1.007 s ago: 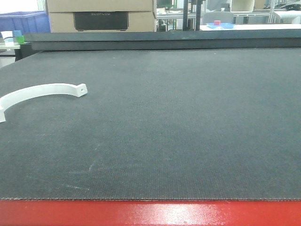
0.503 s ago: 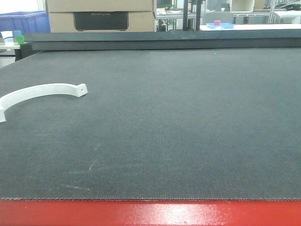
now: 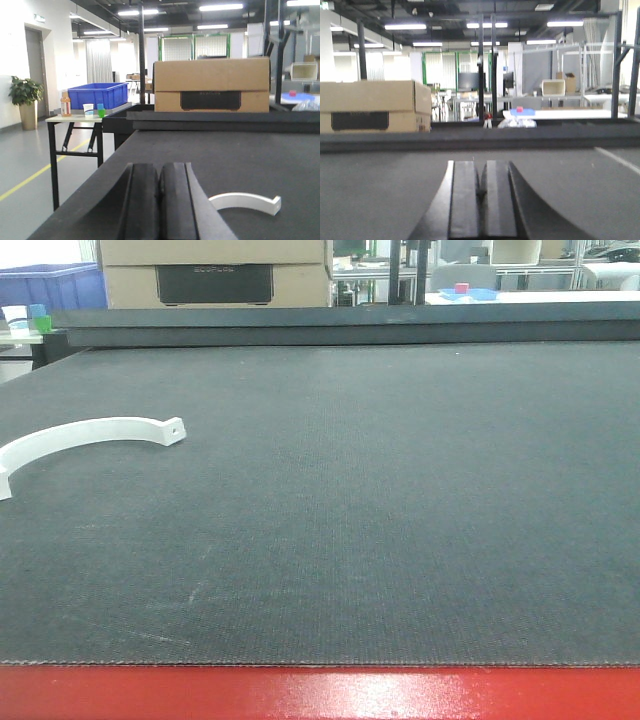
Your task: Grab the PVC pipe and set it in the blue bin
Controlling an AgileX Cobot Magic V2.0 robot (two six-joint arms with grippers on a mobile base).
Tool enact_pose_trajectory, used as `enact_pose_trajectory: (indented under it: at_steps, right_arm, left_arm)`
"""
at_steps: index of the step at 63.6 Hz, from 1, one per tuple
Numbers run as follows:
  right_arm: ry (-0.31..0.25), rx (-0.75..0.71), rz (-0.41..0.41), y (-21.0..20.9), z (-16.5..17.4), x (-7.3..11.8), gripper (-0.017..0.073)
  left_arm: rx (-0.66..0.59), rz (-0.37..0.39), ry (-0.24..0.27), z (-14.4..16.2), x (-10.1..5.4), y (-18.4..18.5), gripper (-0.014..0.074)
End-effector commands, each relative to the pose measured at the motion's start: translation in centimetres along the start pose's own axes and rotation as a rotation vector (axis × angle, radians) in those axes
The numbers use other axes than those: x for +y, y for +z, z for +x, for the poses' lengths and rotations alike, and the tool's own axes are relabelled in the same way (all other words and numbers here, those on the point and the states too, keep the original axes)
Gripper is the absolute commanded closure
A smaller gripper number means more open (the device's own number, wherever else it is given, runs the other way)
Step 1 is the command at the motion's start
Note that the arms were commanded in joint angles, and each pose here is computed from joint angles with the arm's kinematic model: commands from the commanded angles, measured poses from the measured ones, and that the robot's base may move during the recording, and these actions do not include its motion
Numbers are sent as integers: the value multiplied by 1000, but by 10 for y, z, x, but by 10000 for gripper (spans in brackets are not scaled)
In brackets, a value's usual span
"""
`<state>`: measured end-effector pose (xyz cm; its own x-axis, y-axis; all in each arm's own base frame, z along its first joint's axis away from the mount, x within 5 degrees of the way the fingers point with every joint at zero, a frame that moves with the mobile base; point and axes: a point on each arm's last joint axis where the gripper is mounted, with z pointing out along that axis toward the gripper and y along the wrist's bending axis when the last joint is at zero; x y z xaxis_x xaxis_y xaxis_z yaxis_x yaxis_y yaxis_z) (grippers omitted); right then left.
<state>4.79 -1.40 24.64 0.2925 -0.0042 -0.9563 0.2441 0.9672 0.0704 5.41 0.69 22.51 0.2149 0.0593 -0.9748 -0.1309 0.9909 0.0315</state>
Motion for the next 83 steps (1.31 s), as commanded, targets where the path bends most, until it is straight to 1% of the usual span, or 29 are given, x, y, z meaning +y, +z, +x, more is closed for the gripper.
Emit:
enact_pose_trajectory:
  at_steps: [1, 4, 6, 12, 15, 22, 25, 28, 32, 36, 46, 54, 56, 62, 67, 71, 74, 76, 83]
  right_arm:
    - [1, -60, -7, 0, -25, 2, 722]
    - [2, -71, -15, -1, -40, 4, 722]
    - [2, -55, -21, -2, -47, 5, 722]
    - [1, -12, -37, -2, -70, 8, 722]
    - [-1, 51, -43, 3, -76, 9, 722]
    - [-4, 218, -57, 16, -87, 13, 722]
    - [-5, 288, -62, 23, -90, 14, 722]
    - [-6, 350, -66, 32, -96, 15, 722]
    - [-7, 422, -70, 46, -103, 17, 722]
    - [-6, 522, -72, 63, -102, 18, 722]
    - [-3, 754, -74, 100, -88, 19, 722]
    - [0, 874, -72, 121, -74, 19, 722]
    - [1, 882, -69, 126, -70, 18, 722]
    - [3, 867, -62, 136, -65, 18, 722]
    - [3, 828, -56, 143, -65, 17, 722]
    - [3, 780, -52, 147, -67, 17, 722]
    - [2, 762, -50, 148, -69, 17, 722]
    - [2, 753, -49, 148, -69, 17, 722]
    - [3, 750, -48, 150, -69, 17, 722]
  left_arm:
    - [-37, -8, -72, -12, 1, 0, 704]
    - [-50, -6, -68, -23, 1, 0, 704]
    - [-61, -4, -55, -31, 1, 0, 704]
    - [-96, -2, -3, -65, 2, -4, 704]
    - [-58, -1, 7, -74, 2, -1, 704]
    - [94, 6, 7, -88, 2, 14, 704]
    - [161, 9, 7, -92, 3, 25, 704]
    - [190, 10, 7, -97, 3, 35, 704]
    - [239, 12, 7, -101, 3, 52, 704]
    - [293, 14, 7, -102, 3, 70, 704]
    - [452, 20, -1, -95, 2, 121, 704]
    - [555, 24, -4, -85, 2, 157, 704]
    - [586, 25, -4, -78, 2, 166, 704]
    - [606, 24, -4, -66, 1, 188, 704]
    - [582, 24, -4, -59, 1, 201, 704]
    - [586, 23, -6, -53, 1, 207, 704]
    - [595, 19, -27, -52, 0, 207, 704]
    - [592, 19, -27, -52, 0, 208, 704]
    - [521, 15, -26, -57, 1, 211, 704]
